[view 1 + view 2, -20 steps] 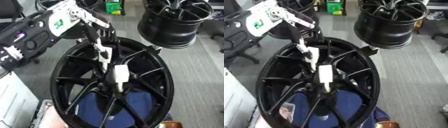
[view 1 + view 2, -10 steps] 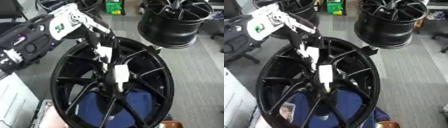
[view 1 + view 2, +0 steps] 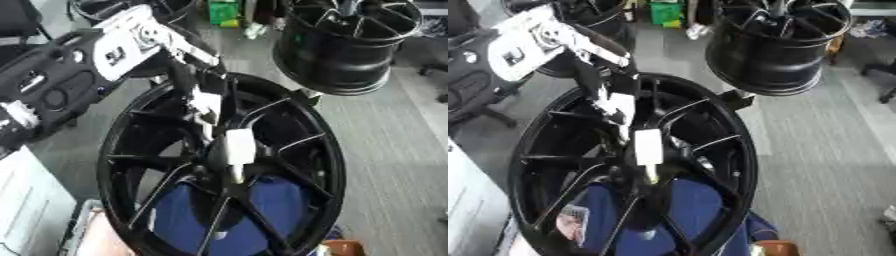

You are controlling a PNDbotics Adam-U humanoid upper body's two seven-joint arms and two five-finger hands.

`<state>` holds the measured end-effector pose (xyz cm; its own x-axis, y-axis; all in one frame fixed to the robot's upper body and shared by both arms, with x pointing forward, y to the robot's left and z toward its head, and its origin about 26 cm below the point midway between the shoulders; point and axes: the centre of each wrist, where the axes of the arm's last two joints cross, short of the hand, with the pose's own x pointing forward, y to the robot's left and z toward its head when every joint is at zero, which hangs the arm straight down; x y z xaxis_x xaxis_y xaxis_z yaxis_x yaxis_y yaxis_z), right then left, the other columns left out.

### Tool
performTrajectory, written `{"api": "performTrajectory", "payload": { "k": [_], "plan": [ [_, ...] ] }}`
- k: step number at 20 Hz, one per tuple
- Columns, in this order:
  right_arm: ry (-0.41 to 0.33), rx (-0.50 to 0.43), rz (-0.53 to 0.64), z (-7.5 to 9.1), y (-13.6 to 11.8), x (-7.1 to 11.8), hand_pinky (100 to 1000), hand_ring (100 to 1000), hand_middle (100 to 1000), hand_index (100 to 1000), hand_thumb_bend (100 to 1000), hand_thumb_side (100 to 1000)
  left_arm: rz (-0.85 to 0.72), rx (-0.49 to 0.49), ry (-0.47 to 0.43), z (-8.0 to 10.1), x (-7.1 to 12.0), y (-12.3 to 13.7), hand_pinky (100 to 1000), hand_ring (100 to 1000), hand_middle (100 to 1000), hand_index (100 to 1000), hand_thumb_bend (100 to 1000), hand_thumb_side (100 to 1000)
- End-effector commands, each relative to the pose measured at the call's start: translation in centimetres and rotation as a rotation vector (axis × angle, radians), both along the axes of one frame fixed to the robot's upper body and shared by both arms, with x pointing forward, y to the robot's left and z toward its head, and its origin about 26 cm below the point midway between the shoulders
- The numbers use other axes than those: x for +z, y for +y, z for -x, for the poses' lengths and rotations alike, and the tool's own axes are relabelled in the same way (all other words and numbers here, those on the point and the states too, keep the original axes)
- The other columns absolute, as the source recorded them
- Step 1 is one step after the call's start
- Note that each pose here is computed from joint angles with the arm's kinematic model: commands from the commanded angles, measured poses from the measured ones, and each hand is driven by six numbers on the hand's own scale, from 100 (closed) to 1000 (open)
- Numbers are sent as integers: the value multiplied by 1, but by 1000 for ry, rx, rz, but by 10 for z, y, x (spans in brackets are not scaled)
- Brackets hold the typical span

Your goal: Pull the pin out of the wheel hub.

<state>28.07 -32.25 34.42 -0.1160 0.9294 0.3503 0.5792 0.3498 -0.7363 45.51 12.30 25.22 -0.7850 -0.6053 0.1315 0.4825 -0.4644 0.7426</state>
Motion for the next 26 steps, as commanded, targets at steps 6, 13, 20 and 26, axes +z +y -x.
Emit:
{"api": "performTrajectory", "payload": {
  "k": [6, 13, 20, 26],
  "plan": [
    [-43, -8, 8, 4, -1, 10, 883, 755, 734, 854, 100, 100, -7, 22, -36, 3, 12, 6, 650, 618, 546, 689, 285, 293],
    [-43, -7, 3, 4, -1, 9, 883, 754, 733, 854, 100, 100, -37, -2, -50, 5, 7, 6, 711, 725, 680, 835, 483, 488],
    [-37, -10, 2, 4, -2, 7, 884, 753, 732, 854, 100, 100, -105, -10, -127, 2, 11, 13, 751, 784, 748, 873, 550, 416],
    [-29, -11, -5, 3, -2, 5, 884, 752, 732, 853, 100, 100, -144, 3, -169, -7, 10, 23, 742, 772, 726, 857, 510, 368]
  ]
}}
